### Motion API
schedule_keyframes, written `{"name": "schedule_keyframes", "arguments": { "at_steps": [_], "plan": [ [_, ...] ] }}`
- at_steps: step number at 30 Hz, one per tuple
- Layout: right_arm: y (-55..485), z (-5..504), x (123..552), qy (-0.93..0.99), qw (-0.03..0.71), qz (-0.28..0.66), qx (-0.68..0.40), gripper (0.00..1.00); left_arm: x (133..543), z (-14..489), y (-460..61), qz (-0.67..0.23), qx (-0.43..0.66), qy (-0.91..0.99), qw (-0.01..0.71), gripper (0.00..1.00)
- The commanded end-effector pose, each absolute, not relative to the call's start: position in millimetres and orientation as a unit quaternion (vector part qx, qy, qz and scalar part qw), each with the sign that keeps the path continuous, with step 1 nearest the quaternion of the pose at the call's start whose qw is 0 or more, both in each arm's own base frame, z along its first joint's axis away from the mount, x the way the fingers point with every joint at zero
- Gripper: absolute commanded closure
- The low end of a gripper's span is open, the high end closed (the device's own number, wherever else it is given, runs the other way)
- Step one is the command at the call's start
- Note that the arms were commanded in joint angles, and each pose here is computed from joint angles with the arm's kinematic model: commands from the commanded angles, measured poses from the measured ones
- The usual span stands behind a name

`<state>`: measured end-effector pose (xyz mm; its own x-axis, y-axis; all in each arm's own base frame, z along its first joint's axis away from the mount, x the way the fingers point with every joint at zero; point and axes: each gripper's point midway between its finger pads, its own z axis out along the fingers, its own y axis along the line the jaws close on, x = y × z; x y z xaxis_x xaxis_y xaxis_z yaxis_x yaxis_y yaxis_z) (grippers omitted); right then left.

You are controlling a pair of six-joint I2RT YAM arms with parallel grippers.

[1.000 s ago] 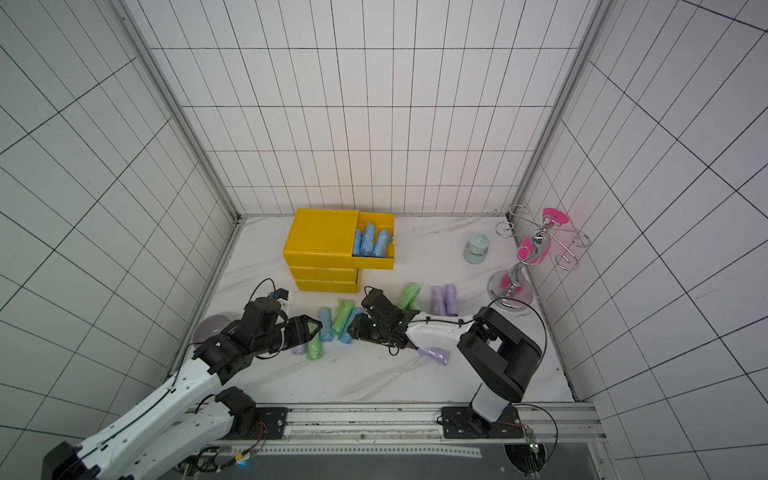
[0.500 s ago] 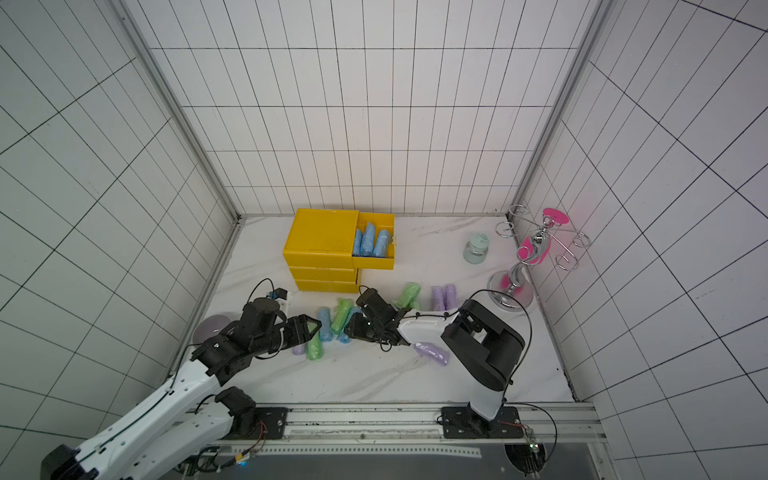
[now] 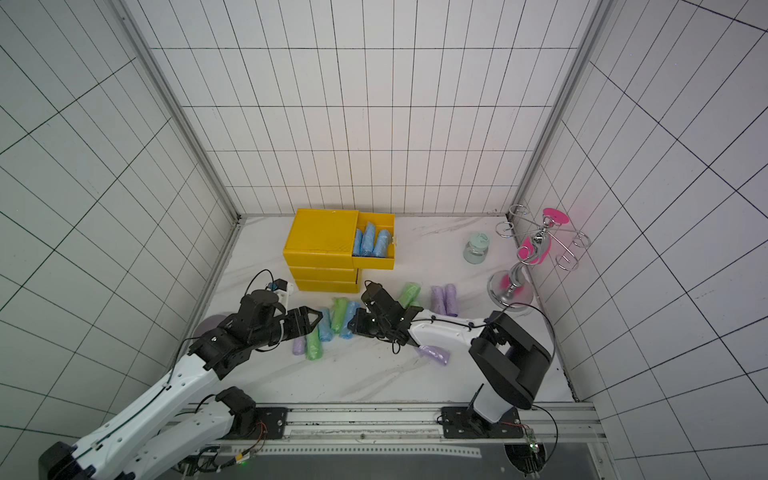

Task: Sort the rolls of trash bags by color and place them into the drawer
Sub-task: Pick up the roll of trash bags from the center of the board, then place the roll of trash bags in the drawer.

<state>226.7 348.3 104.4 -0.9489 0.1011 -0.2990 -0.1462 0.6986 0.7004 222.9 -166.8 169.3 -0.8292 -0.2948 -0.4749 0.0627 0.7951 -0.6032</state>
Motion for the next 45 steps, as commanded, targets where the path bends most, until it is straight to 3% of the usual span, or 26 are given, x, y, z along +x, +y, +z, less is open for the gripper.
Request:
{"name": "schedule_keyframes", "arguments": {
  "at_steps": [1,10,21,33,39,45],
  "plan": [
    [316,109,214,0.920,0.171,0.352,-0.019,0.93,236,201,-172,-0.318,-0.039,0.891,0.320,0.31],
    [252,183,209,0.922,0.253,0.289,-0.054,0.92,259,265,-200,-0.352,0.016,0.868,0.349,0.31],
    [232,296,295,0.897,0.338,0.277,-0.070,0.89,301,332,-200,-0.382,0.034,0.840,0.383,0.26],
    [271,288,423,0.913,0.287,0.286,-0.052,0.88,336,347,-172,-0.393,-0.001,0.833,0.390,0.25],
    [274,257,447,0.928,0.255,0.270,-0.029,0.87,333,340,-167,-0.391,-0.004,0.835,0.388,0.25],
    [266,247,453,0.935,0.254,0.246,-0.009,0.76,327,331,-163,-0.388,-0.012,0.838,0.384,0.25]
  ]
}}
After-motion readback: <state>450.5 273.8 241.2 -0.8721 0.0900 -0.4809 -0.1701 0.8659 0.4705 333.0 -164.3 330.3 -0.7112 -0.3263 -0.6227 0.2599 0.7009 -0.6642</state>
